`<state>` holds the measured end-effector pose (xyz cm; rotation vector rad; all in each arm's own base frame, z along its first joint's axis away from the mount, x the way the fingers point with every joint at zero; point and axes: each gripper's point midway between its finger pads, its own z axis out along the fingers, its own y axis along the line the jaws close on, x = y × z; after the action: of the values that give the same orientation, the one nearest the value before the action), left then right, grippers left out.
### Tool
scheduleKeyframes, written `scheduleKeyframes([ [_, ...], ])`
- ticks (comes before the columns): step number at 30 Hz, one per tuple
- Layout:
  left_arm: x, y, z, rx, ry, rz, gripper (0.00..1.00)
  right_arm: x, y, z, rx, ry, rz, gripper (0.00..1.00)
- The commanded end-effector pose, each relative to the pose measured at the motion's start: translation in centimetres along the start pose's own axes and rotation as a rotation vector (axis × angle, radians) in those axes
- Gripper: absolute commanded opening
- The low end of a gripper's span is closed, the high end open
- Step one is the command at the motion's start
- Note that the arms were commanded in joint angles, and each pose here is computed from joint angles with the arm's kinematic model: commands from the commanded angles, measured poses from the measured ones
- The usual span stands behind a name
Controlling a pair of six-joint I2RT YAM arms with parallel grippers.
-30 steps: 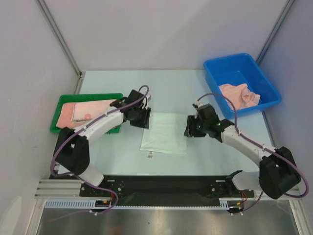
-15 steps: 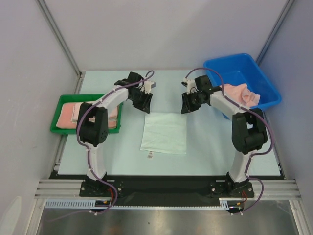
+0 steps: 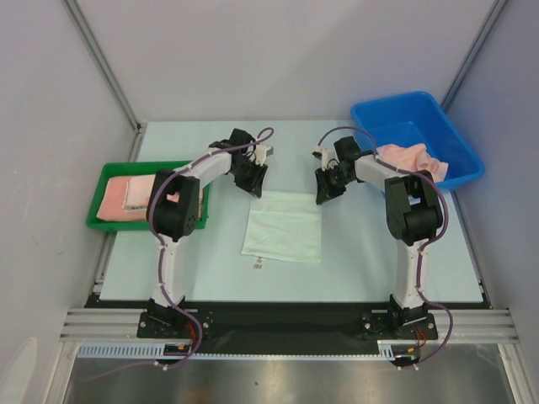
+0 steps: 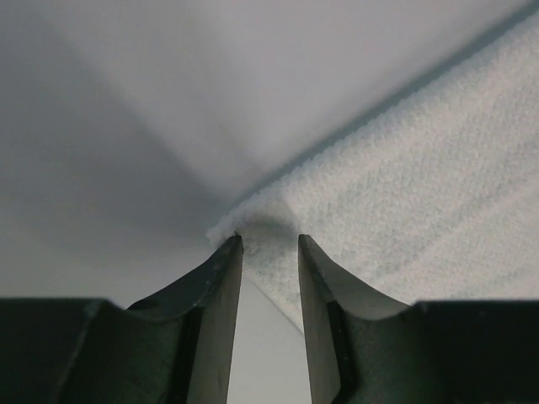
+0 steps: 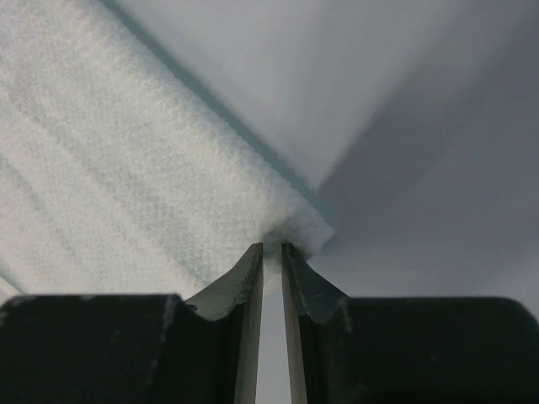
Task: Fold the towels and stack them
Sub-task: Fold the towel
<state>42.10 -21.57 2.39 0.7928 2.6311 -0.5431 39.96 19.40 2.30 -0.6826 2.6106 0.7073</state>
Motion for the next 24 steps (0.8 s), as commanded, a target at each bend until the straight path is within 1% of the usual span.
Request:
scheduleKeyframes([
  [1,-2.7,2.4,0.1,-0.113,-0.066,0.012,0.39,-1.8,-2.7,0.4,0.088,-0.035,-0.058,0.2],
  [5,-3.4,2.4,0.1,-0.11,-0.067,0.009,0.39,-1.5,-3.1,0.8,0.1,-0.017,-0.064,0.2],
  [7,-3.8,2.0,-0.5,-0.088,-0.077,0.023,0.4,-2.1,-2.7,0.2,0.088,-0.029,-0.088,0.21],
  [8,-4.2,1.8,-0.9,-0.086,-0.09,0.037,0.43,-2.1,-2.2,-0.2,0.067,-0.022,-0.093,0.24],
  [9,-4.7,1.5,-1.8,-0.082,-0.109,0.067,0.45,-3.1,-0.9,-0.8,0.006,-0.048,-0.134,0.3],
  [10,-5.0,1.4,-2.1,-0.074,-0.122,0.083,0.48,-2.6,-0.8,-1.1,0.002,-0.029,-0.139,0.31],
  [11,-5.2,1.1,-2.5,-0.054,-0.137,0.101,0.53,-2.9,0.7,-1.8,-0.072,-0.023,-0.143,0.35],
  [13,-6.1,1.7,-3.3,-0.05,-0.177,0.121,0.56,-3.8,1.1,-2.4,-0.076,-0.035,-0.151,0.36],
  [14,-6.8,1.1,-3.7,-0.013,-0.195,0.141,0.56,-4.3,1.1,-2.8,-0.068,-0.045,-0.159,0.36],
  [18,-6.2,2.2,-2.8,-0.022,-0.146,0.197,0.56,-4.3,0.4,-2.7,-0.041,-0.017,-0.183,0.36],
  [19,-5.7,2.4,-2.6,-0.02,-0.123,0.216,0.56,-4.2,0.1,-2.7,-0.04,-0.009,-0.181,0.37],
  [20,-5.9,2.6,-2.6,-0.028,-0.12,0.227,0.56,-3.7,-0.2,-2.3,-0.041,0.012,-0.174,0.41],
  [21,-5.2,2.6,-2.0,-0.012,-0.09,0.225,0.56,-3.9,-0.4,-2.3,-0.038,0.014,-0.193,0.42],
  [24,-4.8,2.7,-1.3,0.009,-0.07,0.263,0.55,-3.0,-0.8,-1.5,-0.057,0.052,-0.204,0.45],
])
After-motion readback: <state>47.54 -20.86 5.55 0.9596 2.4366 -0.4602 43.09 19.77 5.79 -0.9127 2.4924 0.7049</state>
